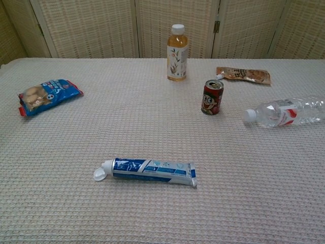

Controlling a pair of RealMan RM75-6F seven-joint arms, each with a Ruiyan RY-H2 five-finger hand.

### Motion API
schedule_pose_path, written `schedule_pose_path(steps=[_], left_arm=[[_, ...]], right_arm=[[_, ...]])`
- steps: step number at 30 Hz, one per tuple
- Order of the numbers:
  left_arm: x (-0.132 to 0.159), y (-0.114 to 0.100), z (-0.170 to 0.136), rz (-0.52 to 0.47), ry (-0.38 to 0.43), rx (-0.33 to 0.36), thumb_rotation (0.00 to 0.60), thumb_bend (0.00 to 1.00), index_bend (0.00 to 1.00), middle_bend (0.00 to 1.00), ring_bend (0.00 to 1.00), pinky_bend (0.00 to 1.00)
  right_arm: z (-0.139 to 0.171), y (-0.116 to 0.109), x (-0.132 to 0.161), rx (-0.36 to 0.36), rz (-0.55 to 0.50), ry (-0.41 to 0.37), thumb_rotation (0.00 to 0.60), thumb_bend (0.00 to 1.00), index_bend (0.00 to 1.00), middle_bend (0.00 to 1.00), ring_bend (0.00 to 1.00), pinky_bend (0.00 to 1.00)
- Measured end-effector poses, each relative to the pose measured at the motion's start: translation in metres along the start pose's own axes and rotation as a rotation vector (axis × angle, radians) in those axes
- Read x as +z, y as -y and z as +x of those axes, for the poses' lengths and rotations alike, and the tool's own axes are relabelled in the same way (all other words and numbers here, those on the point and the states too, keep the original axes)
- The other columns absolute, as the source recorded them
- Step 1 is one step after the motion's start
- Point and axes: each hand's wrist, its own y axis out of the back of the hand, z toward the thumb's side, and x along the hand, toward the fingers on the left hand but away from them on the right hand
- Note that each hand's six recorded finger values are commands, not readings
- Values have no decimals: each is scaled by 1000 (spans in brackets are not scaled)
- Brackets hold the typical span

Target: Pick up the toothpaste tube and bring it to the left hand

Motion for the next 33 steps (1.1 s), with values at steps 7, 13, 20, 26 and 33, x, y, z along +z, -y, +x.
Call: schedule_pose_path(steps=[7, 13, 20, 26, 33], left_arm=[[-2, -2, -4, -1, -9, 8, 600, 197, 138, 71, 60, 0], [-3, -4, -6, 1, -15, 13, 600, 197, 138, 71, 60, 0], [0, -7, -7, 5, -15, 16, 600, 197, 138, 71, 60, 0], [0, -10, -7, 9, -16, 21, 600, 197, 139, 71, 60, 0], [0, -10, -9, 9, -18, 19, 600, 197, 140, 70, 60, 0]], right_arm=[[-24, 27, 46, 92, 15, -119, 600, 687, 196, 185, 260, 268], [-49, 57, 107, 183, 10, -255, 600, 454, 196, 185, 259, 269], [-74, 91, 158, 249, 34, -328, 600, 372, 141, 119, 220, 269], [-94, 126, 199, 308, 19, -360, 600, 367, 95, 108, 210, 268], [-112, 158, 233, 362, 40, -368, 600, 365, 94, 150, 232, 268]])
